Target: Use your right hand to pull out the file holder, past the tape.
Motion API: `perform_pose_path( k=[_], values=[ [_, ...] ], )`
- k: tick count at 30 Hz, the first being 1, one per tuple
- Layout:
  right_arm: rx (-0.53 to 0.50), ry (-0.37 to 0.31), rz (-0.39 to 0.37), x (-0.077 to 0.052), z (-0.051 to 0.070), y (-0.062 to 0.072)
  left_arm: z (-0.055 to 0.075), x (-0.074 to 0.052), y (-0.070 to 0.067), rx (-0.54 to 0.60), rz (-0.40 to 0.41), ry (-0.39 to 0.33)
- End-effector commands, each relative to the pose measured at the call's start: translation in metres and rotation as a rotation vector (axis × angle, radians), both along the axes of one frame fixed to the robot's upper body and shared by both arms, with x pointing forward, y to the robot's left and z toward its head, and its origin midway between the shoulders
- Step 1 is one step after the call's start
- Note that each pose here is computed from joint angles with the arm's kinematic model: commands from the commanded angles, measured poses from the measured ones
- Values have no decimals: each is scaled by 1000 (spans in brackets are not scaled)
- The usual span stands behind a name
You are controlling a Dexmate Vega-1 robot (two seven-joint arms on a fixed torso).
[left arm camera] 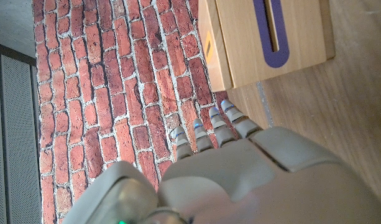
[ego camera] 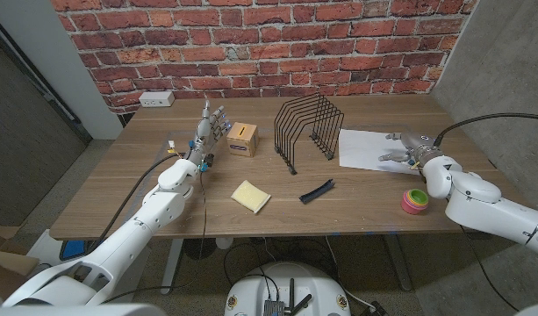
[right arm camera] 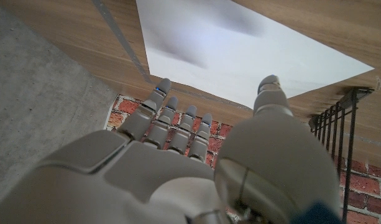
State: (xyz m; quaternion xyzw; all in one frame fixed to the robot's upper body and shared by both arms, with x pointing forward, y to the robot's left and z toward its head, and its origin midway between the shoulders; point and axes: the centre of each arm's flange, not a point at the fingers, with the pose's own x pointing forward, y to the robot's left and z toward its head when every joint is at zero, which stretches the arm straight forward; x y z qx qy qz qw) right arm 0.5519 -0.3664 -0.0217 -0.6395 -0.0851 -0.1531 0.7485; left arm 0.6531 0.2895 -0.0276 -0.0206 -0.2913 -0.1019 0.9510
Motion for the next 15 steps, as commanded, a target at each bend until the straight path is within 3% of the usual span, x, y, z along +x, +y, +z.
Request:
perform_pose_path(
  k=[1,15],
  values=[
    [100,-44,43,2,11,4,0,0,0,0,0,0],
    [216,-101,61,10,20,12,0,0,0,0,0,0]
  ],
)
